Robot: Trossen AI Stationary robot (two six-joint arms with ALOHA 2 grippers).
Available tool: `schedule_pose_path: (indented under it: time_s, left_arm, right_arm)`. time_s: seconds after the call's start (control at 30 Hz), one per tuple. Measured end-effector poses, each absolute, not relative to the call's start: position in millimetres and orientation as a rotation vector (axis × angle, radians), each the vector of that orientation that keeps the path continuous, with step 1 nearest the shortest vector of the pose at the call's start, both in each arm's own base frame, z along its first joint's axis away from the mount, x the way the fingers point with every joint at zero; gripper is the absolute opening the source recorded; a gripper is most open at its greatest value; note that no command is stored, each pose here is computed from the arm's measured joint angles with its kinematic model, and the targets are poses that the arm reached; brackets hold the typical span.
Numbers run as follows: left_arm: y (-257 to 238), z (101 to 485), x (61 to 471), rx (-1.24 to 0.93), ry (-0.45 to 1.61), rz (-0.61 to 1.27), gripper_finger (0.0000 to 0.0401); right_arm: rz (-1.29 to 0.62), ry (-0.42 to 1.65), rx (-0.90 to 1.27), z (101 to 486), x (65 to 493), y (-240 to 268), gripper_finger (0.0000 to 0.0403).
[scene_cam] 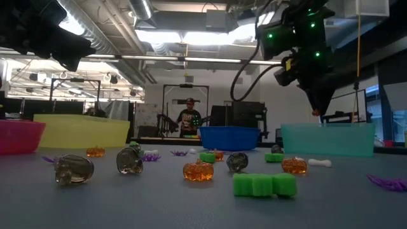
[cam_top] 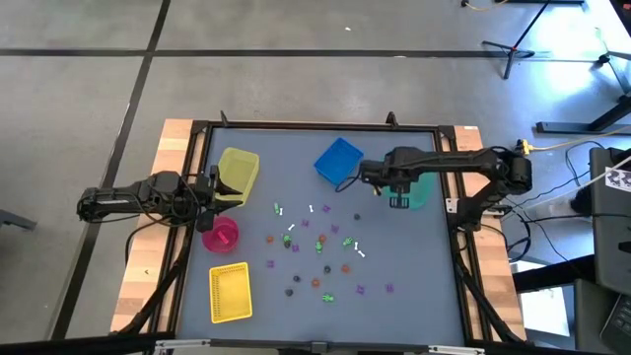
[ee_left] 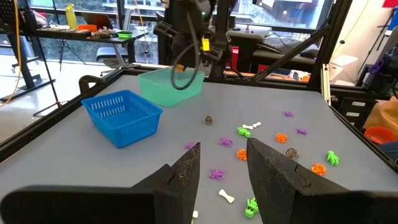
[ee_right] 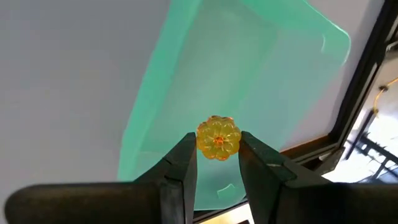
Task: Sort Halloween decoration
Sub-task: Put the orange pumpkin toy into the green bin, then put the green skeleton toy into the yellow bin
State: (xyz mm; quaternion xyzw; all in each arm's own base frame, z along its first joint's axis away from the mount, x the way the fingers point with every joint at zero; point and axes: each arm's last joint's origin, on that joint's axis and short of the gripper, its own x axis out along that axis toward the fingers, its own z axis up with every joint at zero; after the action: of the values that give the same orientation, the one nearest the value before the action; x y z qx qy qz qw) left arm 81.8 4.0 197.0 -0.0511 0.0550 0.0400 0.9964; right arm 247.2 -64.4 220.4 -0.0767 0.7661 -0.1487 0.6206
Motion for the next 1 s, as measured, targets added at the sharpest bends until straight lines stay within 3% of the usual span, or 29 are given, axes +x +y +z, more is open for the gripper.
schedule_pose_path:
  time_s: [0.67,1.0]
  left_arm:
    - [4,198,82,-0.102,0.096,0.079,0.0116]
    - [5,210,88,-0.103,-0.011,0.118,0.0116]
  right_arm:
    - [-0.404,1.77,-0.089,220,240,-87,0.0105]
    - [-0.393,1.754,-0.071,220,242,-87,0.0208]
